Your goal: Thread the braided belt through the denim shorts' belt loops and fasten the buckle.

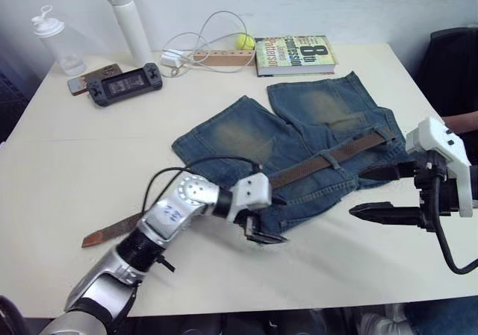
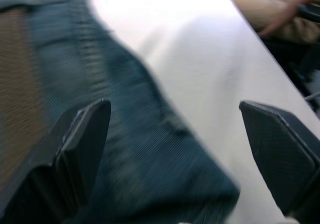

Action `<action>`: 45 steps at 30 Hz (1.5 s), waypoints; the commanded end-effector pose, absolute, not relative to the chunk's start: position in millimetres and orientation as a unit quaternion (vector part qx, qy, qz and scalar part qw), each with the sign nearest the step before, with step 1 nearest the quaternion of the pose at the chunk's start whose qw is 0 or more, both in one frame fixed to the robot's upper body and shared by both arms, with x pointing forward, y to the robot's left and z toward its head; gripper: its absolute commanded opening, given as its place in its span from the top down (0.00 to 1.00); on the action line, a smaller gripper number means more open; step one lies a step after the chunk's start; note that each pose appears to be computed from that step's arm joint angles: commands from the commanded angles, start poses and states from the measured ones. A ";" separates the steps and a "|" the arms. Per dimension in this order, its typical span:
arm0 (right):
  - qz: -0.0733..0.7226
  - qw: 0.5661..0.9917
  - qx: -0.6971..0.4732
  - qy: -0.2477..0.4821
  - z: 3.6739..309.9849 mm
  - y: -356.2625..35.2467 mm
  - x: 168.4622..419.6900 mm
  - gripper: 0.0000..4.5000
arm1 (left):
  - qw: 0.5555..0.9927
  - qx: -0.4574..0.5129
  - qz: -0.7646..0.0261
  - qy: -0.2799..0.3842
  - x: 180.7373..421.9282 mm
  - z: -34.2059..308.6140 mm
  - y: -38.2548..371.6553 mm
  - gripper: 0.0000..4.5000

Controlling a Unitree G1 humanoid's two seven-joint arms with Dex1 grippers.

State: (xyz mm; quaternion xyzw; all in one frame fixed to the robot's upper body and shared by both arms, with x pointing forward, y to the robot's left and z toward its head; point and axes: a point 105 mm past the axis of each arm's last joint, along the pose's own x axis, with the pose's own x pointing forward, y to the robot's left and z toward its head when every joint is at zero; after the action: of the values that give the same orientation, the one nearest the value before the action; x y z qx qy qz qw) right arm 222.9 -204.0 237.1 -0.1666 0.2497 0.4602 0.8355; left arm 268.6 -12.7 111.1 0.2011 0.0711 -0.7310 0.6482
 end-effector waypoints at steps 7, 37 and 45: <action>0.389 0.865 -0.204 0.242 251.0 -218.0 216.1 0.00 | 0.633 0.320 -0.702 0.069 290.4 81.2 -10.0 0.28; 0.407 0.854 -0.204 0.252 202.0 -214.5 267.3 0.00 | 0.686 0.321 -0.618 0.211 285.6 124.0 274.5 1.00; 0.430 0.854 -0.141 0.257 205.0 -208.0 274.6 0.00 | 0.783 0.187 -0.564 0.183 280.9 166.3 283.5 0.36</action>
State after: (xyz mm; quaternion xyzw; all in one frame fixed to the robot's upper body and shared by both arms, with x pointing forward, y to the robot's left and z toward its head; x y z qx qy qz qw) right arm 275.8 -211.6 195.3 -0.1463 0.2737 0.4170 0.8543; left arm 282.5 279.4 132.2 0.2009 0.2209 -0.5712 0.7646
